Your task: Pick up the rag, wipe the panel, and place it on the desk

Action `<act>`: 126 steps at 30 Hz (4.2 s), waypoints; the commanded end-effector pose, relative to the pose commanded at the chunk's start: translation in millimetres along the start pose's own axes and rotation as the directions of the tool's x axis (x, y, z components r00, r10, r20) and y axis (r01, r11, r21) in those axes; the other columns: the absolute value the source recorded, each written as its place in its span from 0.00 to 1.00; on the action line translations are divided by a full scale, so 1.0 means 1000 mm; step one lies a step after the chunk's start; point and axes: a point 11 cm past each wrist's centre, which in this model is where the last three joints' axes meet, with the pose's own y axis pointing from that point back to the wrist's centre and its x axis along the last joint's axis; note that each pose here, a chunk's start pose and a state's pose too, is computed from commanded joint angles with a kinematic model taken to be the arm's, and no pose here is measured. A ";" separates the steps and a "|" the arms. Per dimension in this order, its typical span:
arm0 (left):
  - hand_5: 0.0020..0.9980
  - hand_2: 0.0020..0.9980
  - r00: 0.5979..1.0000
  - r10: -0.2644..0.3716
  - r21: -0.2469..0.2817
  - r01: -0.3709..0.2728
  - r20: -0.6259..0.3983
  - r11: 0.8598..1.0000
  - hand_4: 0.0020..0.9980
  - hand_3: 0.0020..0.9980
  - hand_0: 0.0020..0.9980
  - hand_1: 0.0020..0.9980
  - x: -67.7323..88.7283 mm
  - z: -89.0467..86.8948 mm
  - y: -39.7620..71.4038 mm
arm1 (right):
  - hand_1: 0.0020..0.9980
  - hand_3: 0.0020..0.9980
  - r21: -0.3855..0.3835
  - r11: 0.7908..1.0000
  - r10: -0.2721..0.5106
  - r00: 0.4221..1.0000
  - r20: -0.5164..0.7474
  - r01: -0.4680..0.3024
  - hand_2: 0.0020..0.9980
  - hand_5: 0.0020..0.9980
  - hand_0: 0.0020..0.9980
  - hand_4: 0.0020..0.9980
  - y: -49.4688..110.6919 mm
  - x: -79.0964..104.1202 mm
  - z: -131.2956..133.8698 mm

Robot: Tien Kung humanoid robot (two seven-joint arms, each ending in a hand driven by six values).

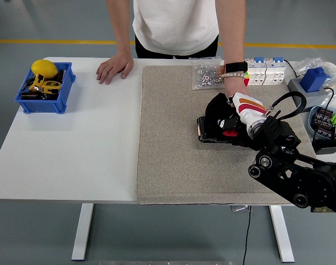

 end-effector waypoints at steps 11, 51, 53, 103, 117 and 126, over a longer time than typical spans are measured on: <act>0.63 0.73 1.000 -0.001 -0.002 0.001 -0.003 1.000 0.67 0.61 0.68 0.73 -0.001 0.001 0.000 | 0.29 0.36 0.044 0.999 -0.020 1.000 -0.007 0.020 0.34 0.00 0.25 0.73 0.005 -0.006 -0.017; 0.62 0.73 1.000 -0.005 -0.003 0.005 -0.008 1.000 0.67 0.61 0.69 0.73 -0.002 0.001 0.000 | 0.29 0.36 0.008 1.000 -0.006 1.000 -0.017 0.006 0.34 0.00 0.25 0.73 0.001 0.002 -0.001; 0.62 0.73 1.000 -0.006 -0.004 0.006 -0.008 1.000 0.67 0.61 0.69 0.73 -0.003 0.002 0.000 | 0.29 0.36 0.000 1.000 -0.005 1.000 -0.017 0.005 0.34 0.00 0.25 0.73 0.000 0.003 0.003; 0.62 0.73 1.000 -0.001 0.004 0.001 -0.003 1.000 0.67 0.60 0.69 0.73 0.000 -0.003 0.000 | 0.29 0.36 -0.168 0.983 0.061 0.995 -0.073 -0.073 0.34 0.00 0.25 0.73 -0.002 0.039 0.088; 0.62 0.73 1.000 -0.006 0.000 0.006 -0.007 1.000 0.67 0.60 0.69 0.73 -0.003 -0.001 0.000 | 0.29 0.36 -0.208 0.973 0.086 0.992 -0.090 -0.103 0.34 0.00 0.25 0.73 -0.001 0.053 0.110; 0.62 0.73 1.000 -0.010 -0.001 0.010 -0.011 1.000 0.67 0.60 0.69 0.73 -0.004 -0.002 0.000 | 0.29 0.36 -0.230 0.967 0.090 0.991 -0.098 -0.110 0.34 0.00 0.25 0.73 0.001 0.059 0.122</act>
